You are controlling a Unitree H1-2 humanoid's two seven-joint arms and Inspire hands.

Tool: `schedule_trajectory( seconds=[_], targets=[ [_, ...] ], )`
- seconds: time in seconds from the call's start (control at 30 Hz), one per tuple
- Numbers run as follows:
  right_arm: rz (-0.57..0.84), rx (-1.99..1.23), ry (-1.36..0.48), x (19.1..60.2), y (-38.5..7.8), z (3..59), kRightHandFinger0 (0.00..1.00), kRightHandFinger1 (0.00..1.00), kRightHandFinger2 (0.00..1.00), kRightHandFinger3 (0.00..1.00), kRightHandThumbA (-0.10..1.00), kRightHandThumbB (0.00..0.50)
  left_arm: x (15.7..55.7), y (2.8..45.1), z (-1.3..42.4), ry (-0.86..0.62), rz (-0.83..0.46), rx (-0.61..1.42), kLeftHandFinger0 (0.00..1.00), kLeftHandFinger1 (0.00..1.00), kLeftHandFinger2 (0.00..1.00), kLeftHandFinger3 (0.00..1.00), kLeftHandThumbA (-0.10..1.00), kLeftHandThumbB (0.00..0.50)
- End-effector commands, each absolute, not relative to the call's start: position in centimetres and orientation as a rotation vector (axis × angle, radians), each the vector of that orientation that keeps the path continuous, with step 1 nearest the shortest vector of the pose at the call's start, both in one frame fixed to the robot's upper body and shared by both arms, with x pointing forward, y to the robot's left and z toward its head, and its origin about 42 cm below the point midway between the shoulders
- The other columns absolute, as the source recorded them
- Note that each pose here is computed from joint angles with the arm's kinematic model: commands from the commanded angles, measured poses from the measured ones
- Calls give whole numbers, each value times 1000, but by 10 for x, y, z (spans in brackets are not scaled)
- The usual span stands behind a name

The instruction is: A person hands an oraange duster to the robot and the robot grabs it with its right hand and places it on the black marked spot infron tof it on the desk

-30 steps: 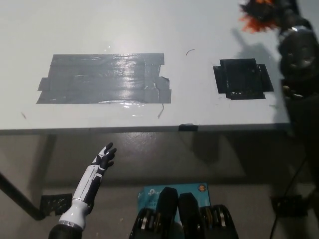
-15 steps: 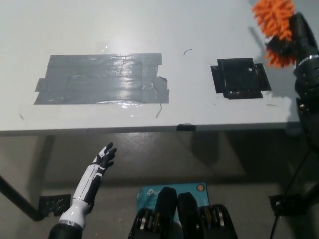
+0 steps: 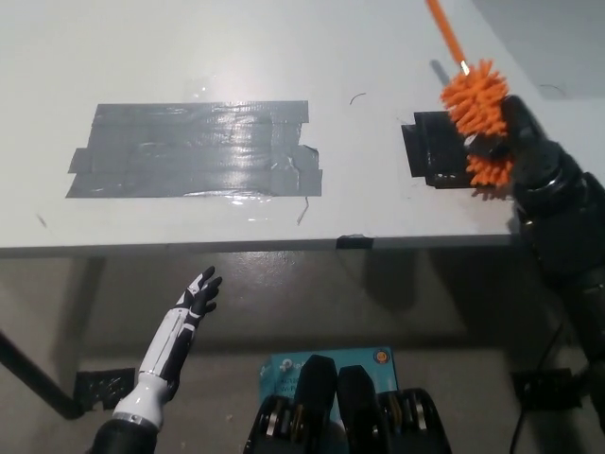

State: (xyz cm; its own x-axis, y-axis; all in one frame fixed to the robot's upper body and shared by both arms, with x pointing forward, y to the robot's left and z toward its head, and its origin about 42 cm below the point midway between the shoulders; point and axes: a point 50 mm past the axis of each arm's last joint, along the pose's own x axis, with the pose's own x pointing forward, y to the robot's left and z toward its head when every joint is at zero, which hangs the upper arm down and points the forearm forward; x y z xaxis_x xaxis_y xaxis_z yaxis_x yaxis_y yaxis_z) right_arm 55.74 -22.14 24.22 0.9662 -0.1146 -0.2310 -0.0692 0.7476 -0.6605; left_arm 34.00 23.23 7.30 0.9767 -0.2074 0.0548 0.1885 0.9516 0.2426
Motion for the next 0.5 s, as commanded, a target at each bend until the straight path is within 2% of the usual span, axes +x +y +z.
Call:
schedule_trajectory(
  seconds=[0.0,0.03,0.07,0.1,0.13,0.2,0.23,0.27,0.4,0.43,0.47],
  targets=[
    [-37,-725,113,574,-208,284,287,712,955,884,-100,203,346,233,84,-120,-213,258,1000,1000,1000,1000,989,192],
    [-27,-707,124,575,-208,283,547,973,1000,1000,89,219,346,233,85,-119,-213,256,1000,1000,1000,1000,982,200],
    [-4,-679,139,576,-210,282,821,1000,1000,1000,299,271,346,233,85,-117,-213,254,1000,1000,1000,1000,980,202],
    [7,-669,143,576,-210,282,938,1000,1000,1000,390,284,346,233,85,-116,-213,254,1000,1000,1000,1000,978,202],
    [13,-665,139,576,-211,282,1000,1000,1000,1000,474,337,346,233,86,-118,-213,255,1000,1000,1000,1000,977,203],
    [11,-666,131,577,-212,285,1000,1000,1000,1000,579,358,348,233,87,-121,-213,255,1000,1000,1000,1000,966,207],
    [-13,-684,119,577,-213,290,1000,1000,1000,1000,669,412,349,233,88,-122,-213,254,1000,1000,1000,1000,962,207],
    [-25,-700,106,576,-212,293,1000,1000,1000,1000,699,424,350,233,88,-123,-213,256,1000,1000,1000,1000,962,205],
    [-60,-726,55,573,-211,303,1000,1000,1000,1000,796,449,350,233,88,-124,-211,263,1000,1000,1000,1000,958,194],
    [-78,-729,33,571,-211,305,1000,1000,1000,1000,842,424,349,233,88,-122,-210,265,1000,1000,1000,1000,957,195],
    [-102,-729,10,570,-213,306,1000,1000,1000,1000,828,446,349,233,88,-119,-211,266,1000,1000,1000,1000,957,195]
  ],
)
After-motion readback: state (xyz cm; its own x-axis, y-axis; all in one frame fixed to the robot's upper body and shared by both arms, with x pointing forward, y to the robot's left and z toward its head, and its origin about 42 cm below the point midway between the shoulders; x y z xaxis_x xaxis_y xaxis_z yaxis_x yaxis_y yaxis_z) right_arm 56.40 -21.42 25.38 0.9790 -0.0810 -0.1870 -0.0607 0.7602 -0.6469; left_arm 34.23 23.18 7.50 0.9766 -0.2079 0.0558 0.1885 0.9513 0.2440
